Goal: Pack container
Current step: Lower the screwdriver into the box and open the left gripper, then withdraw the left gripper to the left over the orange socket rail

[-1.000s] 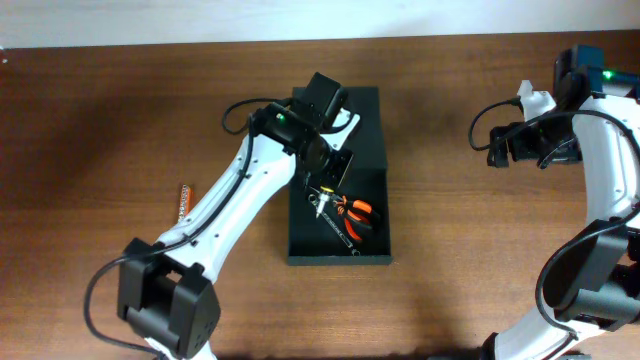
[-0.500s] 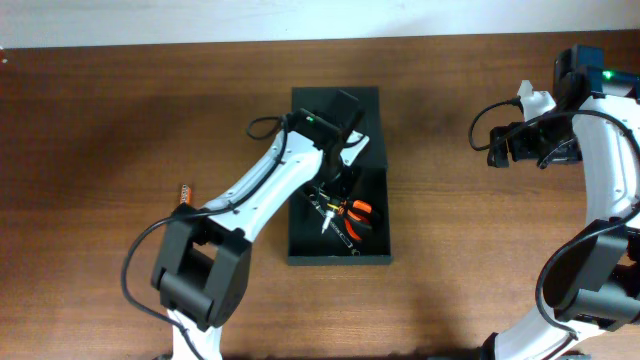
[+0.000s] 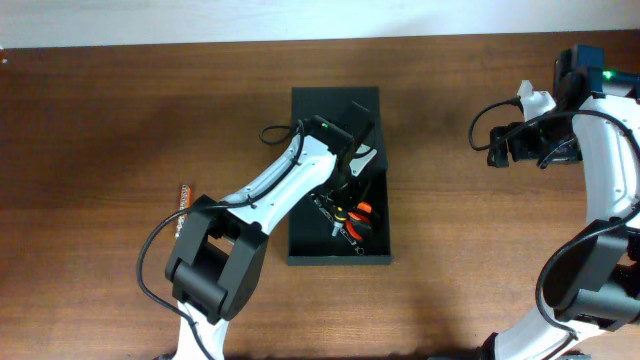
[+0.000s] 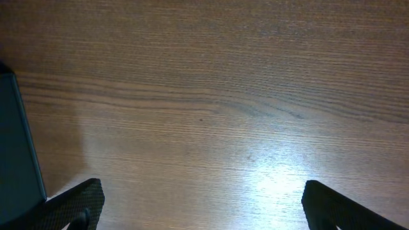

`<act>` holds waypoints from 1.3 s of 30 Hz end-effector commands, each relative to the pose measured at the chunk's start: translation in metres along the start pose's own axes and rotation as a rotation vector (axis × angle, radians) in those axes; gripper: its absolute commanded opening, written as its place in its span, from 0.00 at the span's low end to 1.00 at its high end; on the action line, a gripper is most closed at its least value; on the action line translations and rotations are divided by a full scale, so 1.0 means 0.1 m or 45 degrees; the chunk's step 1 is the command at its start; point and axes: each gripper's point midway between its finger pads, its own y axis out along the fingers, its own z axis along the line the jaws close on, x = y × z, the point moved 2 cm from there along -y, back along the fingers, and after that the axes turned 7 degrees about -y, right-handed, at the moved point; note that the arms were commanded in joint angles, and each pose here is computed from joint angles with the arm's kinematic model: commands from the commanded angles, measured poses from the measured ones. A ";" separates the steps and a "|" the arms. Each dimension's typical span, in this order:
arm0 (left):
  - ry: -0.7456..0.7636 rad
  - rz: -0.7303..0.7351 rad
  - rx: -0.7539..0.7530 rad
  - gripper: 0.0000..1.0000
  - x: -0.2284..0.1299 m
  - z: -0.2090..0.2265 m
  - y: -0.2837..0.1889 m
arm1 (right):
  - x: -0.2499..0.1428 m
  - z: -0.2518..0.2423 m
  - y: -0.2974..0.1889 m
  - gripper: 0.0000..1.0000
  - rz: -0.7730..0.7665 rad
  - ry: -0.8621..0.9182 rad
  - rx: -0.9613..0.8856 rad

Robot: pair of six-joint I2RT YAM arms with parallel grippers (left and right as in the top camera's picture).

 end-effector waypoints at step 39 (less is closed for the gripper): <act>-0.594 -0.384 0.543 0.99 0.17 1.45 -2.39 | 0.01 0.01 0.01 0.99 -0.005 -0.010 0.015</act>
